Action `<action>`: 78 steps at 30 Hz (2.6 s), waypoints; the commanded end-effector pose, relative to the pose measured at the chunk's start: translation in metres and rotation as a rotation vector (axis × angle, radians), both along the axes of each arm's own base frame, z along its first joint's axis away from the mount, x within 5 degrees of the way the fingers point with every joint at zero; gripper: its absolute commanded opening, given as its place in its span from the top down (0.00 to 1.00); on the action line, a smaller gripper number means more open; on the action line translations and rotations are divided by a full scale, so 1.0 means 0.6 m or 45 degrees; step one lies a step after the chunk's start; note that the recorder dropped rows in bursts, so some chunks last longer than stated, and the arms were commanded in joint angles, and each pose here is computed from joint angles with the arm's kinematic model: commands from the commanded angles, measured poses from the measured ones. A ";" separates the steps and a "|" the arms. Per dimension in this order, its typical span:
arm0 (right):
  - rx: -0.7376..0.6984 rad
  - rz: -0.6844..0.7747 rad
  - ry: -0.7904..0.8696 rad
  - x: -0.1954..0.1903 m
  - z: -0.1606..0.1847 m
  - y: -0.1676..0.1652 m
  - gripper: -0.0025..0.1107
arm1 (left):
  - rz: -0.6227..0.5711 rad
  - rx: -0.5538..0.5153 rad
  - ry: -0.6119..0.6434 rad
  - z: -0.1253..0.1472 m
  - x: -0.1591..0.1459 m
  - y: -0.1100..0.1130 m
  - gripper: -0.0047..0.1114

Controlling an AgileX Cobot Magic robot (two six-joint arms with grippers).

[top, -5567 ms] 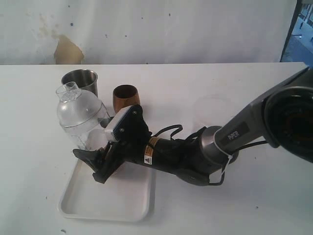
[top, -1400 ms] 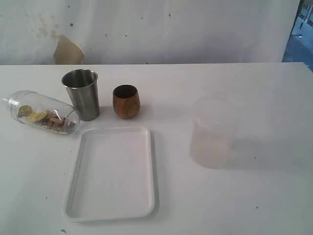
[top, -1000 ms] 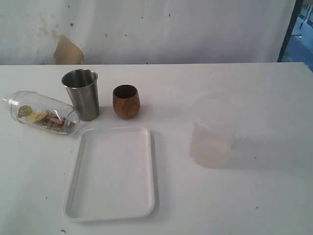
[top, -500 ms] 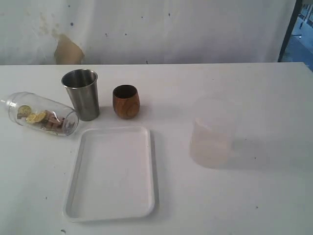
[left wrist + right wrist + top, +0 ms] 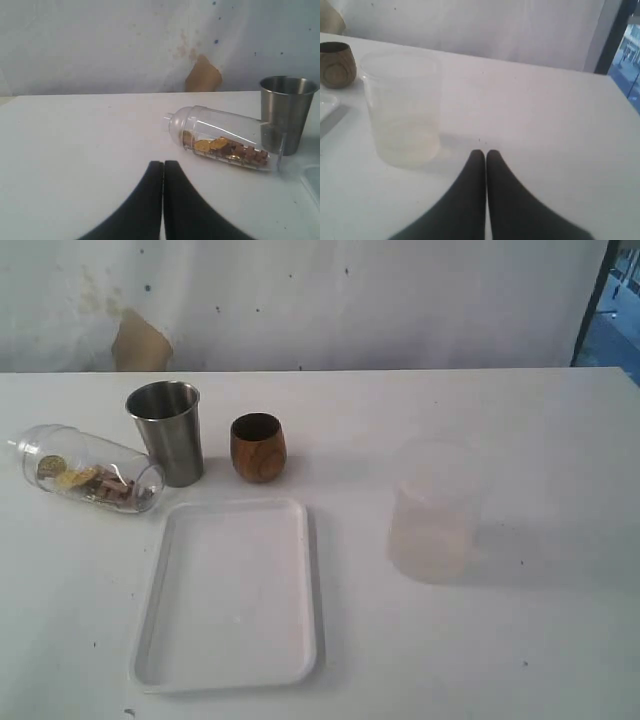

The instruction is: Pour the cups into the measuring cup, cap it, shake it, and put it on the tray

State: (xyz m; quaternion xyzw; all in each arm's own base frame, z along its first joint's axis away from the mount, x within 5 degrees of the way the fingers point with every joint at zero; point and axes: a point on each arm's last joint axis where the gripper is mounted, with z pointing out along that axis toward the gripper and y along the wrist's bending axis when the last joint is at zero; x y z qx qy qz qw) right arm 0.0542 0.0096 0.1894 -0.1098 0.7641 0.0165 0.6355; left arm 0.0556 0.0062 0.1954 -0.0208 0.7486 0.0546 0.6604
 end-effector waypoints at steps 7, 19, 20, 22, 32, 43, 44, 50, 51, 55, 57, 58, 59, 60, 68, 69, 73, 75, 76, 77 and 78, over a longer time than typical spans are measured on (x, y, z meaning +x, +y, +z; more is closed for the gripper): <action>0.082 -0.167 0.065 -0.001 -0.009 -0.012 0.98 | -0.003 -0.008 -0.011 -0.001 0.000 0.000 0.95; 0.136 -0.226 0.093 -0.001 -0.012 -0.015 0.98 | -0.003 -0.008 -0.011 -0.001 0.000 0.000 0.95; 0.136 -0.226 0.093 -0.001 -0.012 -0.015 0.98 | -0.003 -0.008 -0.011 -0.001 0.000 0.000 0.95; 0.136 -0.226 0.093 -0.001 -0.012 -0.015 0.98 | -0.003 -0.008 -0.011 -0.001 0.000 0.000 0.95; 0.136 -0.226 0.093 -0.001 -0.012 -0.015 0.98 | -0.003 -0.008 -0.011 -0.001 0.000 0.000 0.95; 0.136 -0.226 0.093 -0.001 -0.012 -0.015 0.98 | 0.015 -0.524 -0.533 0.053 -0.004 0.006 0.95; 0.136 -0.226 0.093 -0.001 -0.012 -0.015 0.98 | 0.013 -0.606 -0.600 0.060 -0.007 0.008 0.95; 0.136 -0.226 0.093 -0.001 -0.012 -0.015 0.98 | -0.041 -1.014 -0.760 0.073 -0.012 0.011 0.95; 0.136 -0.226 0.093 -0.001 -0.012 -0.015 0.98 | -0.044 -1.043 -0.748 0.071 -0.011 0.011 0.95; 0.136 -0.226 0.093 -0.001 -0.012 -0.015 0.98 | -0.056 -0.940 -0.626 0.135 -0.005 0.004 0.95; 0.136 -0.226 0.093 -0.001 -0.012 -0.015 0.98 | -0.044 -0.893 -0.544 0.176 0.009 0.002 0.95; 0.136 -0.226 0.093 -0.001 -0.012 -0.015 0.98 | -0.038 -0.866 -0.509 0.193 0.017 0.002 0.95; 0.136 -0.226 0.093 -0.001 -0.012 -0.015 0.98 | -0.024 -0.787 -0.452 0.213 0.030 0.003 0.95; 0.136 -0.226 0.093 -0.001 -0.012 -0.015 0.98 | -0.011 -0.688 -0.395 0.231 0.043 0.004 0.95; 0.136 -0.226 0.093 -0.001 -0.012 -0.015 0.98 | 0.056 -0.421 0.110 0.266 0.167 0.016 0.49; 0.136 -0.226 0.093 -0.001 -0.012 -0.015 0.98 | 0.066 -0.429 0.180 0.260 0.183 0.017 0.37; 0.146 -0.228 0.094 -0.001 -0.012 -0.015 0.98 | 0.103 -0.506 0.476 0.224 0.238 0.020 0.06; 0.146 -0.228 0.094 -0.001 -0.012 -0.015 0.98 | 0.114 -0.586 0.615 0.202 0.266 0.018 0.06; 0.146 -0.228 0.094 -0.001 -0.012 -0.015 0.98 | 0.123 -0.648 0.686 0.192 0.280 0.017 0.06; 0.146 -0.228 0.094 -0.001 -0.012 -0.015 0.98 | 0.127 -0.703 0.731 0.185 0.293 0.015 0.06; 0.146 -0.228 0.094 -0.001 -0.012 -0.015 0.98 | 0.130 -0.801 0.786 0.173 0.310 0.011 0.06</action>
